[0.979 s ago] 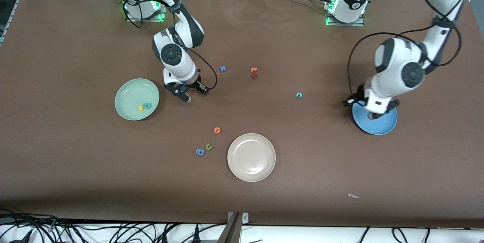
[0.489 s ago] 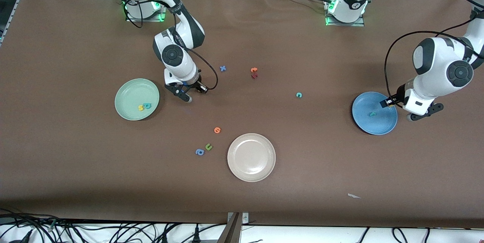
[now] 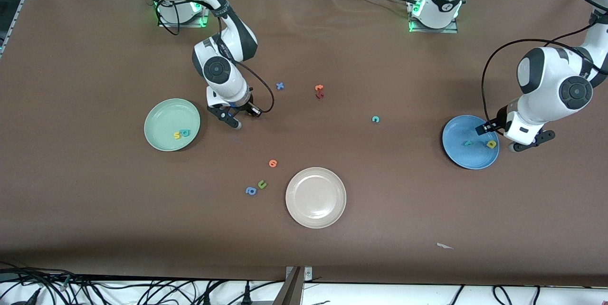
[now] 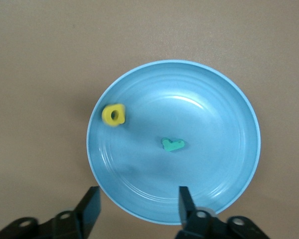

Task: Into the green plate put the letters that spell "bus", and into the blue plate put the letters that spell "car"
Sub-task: 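Place the yellow letters on the blue and green plates with both grippers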

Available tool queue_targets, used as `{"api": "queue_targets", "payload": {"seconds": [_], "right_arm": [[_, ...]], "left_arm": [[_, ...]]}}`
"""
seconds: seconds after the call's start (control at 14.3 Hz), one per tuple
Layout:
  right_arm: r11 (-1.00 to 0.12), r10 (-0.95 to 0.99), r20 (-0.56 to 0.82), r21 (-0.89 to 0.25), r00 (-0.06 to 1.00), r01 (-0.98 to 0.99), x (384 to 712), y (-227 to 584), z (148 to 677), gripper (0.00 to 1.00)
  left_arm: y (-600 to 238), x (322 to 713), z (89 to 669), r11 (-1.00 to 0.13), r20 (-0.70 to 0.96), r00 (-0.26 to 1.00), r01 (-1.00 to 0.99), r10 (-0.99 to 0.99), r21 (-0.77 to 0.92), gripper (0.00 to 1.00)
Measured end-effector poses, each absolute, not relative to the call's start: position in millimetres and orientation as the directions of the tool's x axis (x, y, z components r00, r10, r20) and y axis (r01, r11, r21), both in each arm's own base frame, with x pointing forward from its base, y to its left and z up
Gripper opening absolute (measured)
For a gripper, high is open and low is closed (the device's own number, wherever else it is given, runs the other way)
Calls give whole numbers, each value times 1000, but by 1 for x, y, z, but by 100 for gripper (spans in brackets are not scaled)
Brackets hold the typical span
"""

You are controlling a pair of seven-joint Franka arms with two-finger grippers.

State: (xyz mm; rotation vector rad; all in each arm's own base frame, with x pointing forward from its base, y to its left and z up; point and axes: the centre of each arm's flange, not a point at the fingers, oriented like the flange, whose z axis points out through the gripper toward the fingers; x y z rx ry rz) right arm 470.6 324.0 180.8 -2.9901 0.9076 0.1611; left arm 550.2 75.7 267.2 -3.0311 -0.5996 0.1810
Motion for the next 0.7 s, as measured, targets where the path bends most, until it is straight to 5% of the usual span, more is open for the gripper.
{"api": "queue_targets", "payload": {"seconds": [0.14,0.7], "right_arm": [[-843,-538,-129,60,833,-535,487,330,202,30],[-949,-304,-199,145,932,-279,548,193,245,30]], "left_arm": [[64,553,271,-915,-98,910,398,403,-63,88],[-122,548,302,-798,-169,793,600,586,48,91]]}}
